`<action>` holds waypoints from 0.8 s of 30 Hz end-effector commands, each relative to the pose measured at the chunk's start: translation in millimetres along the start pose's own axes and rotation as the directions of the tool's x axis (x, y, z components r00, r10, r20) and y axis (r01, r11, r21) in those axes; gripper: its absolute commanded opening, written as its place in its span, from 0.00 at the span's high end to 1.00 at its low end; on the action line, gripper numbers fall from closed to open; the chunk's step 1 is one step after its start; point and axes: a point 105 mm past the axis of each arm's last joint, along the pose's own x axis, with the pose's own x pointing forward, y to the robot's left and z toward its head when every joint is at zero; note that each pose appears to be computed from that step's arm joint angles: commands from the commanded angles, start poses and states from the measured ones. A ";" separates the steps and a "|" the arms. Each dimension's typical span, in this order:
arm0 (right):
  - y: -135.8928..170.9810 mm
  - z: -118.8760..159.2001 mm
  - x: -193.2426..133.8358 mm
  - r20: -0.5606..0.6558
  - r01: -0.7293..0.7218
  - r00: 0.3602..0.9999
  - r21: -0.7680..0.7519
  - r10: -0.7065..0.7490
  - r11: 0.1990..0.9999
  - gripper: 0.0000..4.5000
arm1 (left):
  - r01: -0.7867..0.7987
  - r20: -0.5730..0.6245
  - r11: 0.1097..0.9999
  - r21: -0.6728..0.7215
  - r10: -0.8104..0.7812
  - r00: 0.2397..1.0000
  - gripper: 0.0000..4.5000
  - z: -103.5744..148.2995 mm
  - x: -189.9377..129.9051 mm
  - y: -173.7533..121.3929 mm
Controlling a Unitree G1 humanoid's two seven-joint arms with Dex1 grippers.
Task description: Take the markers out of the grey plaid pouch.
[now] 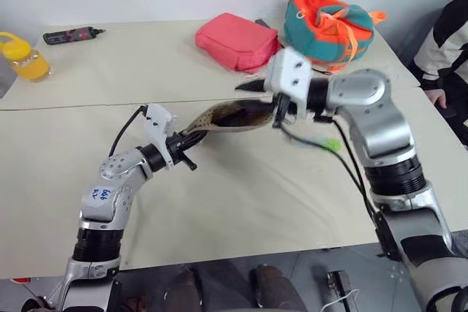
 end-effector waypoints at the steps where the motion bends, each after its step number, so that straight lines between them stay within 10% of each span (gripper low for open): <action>1: 12.3 -6.9 7.9 -0.042 -0.022 0.999 -0.077 0.019 0.997 0.77 | 0.058 0.032 0.998 0.037 -0.059 0.998 1.00 15.2 2.9 -15.4; 7: 7.4 -34.3 11.7 -0.183 -0.018 0.983 -0.175 -0.014 0.984 0.77 | 0.198 0.010 0.980 -0.009 -0.198 0.980 1.00 19.7 0.9 -42.3; 24: 3.1 16.2 -28.0 0.066 -0.095 0.994 0.177 0.085 0.980 0.77 | 0.131 -0.058 0.990 0.059 -0.127 0.990 1.00 8.3 2.5 -28.0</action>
